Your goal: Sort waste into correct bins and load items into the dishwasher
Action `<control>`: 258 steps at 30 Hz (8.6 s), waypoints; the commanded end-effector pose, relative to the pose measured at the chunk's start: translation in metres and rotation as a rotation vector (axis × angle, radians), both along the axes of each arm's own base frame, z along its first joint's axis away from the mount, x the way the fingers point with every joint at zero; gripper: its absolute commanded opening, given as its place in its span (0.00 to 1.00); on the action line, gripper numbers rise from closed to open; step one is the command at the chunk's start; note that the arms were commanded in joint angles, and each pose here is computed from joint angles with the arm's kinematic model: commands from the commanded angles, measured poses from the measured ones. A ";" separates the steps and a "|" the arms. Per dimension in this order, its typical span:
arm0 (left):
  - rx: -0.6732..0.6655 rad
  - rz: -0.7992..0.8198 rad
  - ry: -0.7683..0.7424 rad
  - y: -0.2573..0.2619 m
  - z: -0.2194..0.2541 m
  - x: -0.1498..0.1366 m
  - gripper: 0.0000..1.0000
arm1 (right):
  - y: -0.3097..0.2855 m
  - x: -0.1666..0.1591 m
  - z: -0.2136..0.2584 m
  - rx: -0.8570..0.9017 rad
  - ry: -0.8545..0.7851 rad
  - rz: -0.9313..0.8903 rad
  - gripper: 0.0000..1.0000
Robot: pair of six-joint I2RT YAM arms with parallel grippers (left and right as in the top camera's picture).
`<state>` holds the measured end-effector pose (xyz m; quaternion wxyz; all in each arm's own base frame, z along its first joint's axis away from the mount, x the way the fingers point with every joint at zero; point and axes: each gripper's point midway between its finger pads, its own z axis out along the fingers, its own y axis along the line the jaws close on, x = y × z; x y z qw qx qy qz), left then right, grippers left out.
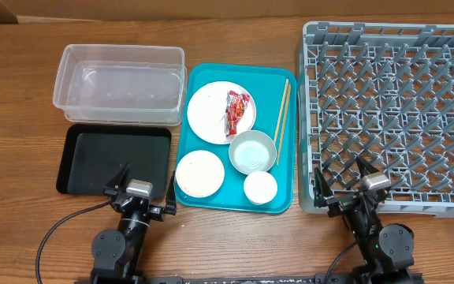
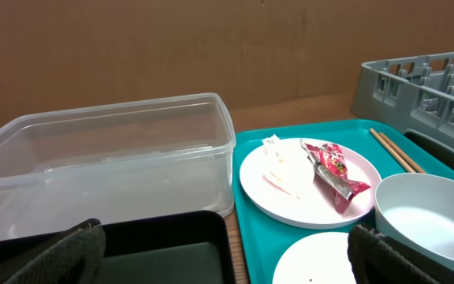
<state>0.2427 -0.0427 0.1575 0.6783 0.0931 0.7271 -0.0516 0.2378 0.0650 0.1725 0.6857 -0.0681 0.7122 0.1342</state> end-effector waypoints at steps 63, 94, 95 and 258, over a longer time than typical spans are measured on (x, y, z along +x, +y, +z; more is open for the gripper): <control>-0.006 0.000 0.002 0.000 -0.001 0.000 1.00 | 0.000 0.000 -0.001 0.001 -0.007 0.000 1.00; -0.006 0.000 0.002 0.000 -0.001 0.000 1.00 | 0.000 0.000 -0.001 0.001 -0.007 0.000 1.00; -0.006 0.000 0.002 0.000 -0.001 0.000 1.00 | 0.000 0.000 -0.001 0.001 -0.007 0.000 1.00; -0.782 -1.347 1.089 -0.193 0.144 0.003 0.04 | 0.144 -0.031 0.164 0.210 0.679 0.862 0.96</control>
